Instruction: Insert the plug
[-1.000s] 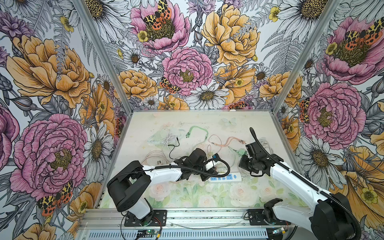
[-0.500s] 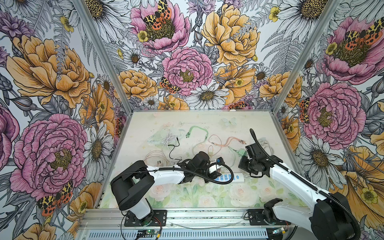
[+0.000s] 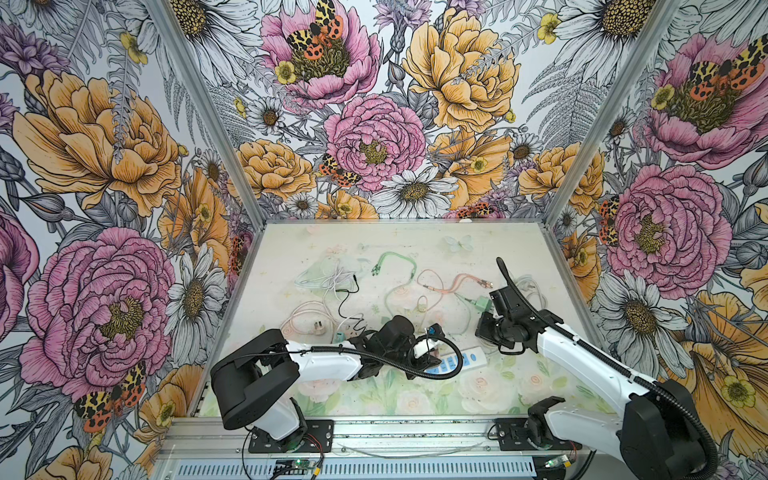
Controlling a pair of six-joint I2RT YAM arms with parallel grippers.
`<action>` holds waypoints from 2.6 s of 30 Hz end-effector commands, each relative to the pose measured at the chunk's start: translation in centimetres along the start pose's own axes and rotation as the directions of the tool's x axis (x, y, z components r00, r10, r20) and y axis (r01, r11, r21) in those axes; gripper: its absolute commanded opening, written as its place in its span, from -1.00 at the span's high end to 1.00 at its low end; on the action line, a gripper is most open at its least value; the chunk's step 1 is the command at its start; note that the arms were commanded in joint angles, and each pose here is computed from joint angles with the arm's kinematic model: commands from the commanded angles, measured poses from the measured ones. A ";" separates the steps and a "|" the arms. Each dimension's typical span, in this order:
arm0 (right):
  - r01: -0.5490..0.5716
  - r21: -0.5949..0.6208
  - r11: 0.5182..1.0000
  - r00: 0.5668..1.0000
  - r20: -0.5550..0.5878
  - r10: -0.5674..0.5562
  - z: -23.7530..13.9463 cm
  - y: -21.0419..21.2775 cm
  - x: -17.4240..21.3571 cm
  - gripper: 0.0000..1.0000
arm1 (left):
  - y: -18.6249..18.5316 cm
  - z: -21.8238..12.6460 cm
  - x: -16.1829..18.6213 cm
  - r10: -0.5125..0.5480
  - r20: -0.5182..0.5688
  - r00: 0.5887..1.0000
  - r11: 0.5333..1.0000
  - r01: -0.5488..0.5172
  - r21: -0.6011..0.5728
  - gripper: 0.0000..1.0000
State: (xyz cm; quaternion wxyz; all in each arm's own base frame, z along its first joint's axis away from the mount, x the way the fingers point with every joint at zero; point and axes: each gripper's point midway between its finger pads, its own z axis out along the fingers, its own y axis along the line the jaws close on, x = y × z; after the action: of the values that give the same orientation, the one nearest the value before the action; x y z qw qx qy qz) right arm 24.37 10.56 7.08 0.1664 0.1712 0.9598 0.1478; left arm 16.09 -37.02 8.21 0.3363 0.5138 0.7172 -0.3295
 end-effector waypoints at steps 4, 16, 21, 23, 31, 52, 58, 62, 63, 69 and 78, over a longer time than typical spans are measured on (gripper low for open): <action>0.016 -0.029 0.999 0.999 0.028 -0.015 -0.1 0.7 -0.8 0.89 | -0.2 0.8 5.3 -0.145 -0.128 0.981 0.985 0.131 -0.110 0.59; 0.001 -0.032 0.999 0.999 0.037 0.000 0.8 0.3 -0.7 0.89 | 0.3 -0.2 4.9 -0.066 -0.099 0.993 0.959 0.036 -0.280 0.61; -0.021 -0.057 0.998 0.999 0.027 0.022 0.9 0.5 -0.4 0.90 | -0.7 1.3 6.6 -0.095 -0.141 0.985 0.980 0.068 -0.189 0.61; -0.029 -0.062 0.998 0.999 0.035 0.032 0.8 0.4 -0.3 0.90 | -1.0 1.9 7.3 -0.105 -0.150 0.983 0.983 0.080 -0.167 0.61; -0.047 -0.085 0.995 0.997 0.056 0.052 0.1 0.6 -0.4 0.90 | -0.9 3.3 9.0 -0.113 -0.180 0.977 0.983 0.083 -0.167 0.59; 0.000 -0.075 0.997 0.999 0.050 0.004 1.3 1.5 -1.7 0.90 | 7.8 -1.5 11.3 -0.187 -0.229 0.955 0.848 0.039 -0.529 0.55; -0.010 -0.079 0.997 0.999 0.036 0.012 1.8 1.2 -1.8 0.90 | 7.5 -0.5 11.6 -0.187 -0.244 0.952 0.880 0.053 -0.472 0.54; -0.017 -0.079 0.997 0.999 0.030 0.019 2.0 1.0 -1.7 0.90 | 6.5 0.4 11.6 -0.203 -0.246 0.948 0.907 0.088 -0.412 0.54; -0.017 -0.082 0.997 0.999 0.031 0.020 2.0 0.9 -1.7 0.90 | 6.3 0.4 11.4 -0.205 -0.241 0.949 0.912 0.095 -0.400 0.54; -0.029 -0.086 0.996 0.999 0.029 0.031 2.1 0.6 -1.6 0.90 | 5.3 0.7 11.8 -0.228 -0.252 0.941 0.919 0.122 -0.375 0.49; -0.036 -0.098 0.995 0.999 0.034 0.039 1.9 0.5 -1.5 0.90 | 5.1 0.4 11.7 -0.236 -0.240 0.942 0.909 0.127 -0.396 0.38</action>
State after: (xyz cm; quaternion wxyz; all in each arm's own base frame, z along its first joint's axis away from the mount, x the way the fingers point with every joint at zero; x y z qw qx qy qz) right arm 26.10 10.71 5.23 0.1714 0.1894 0.9494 0.1827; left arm 22.62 -35.61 7.01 0.4473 0.3654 0.7853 -0.2229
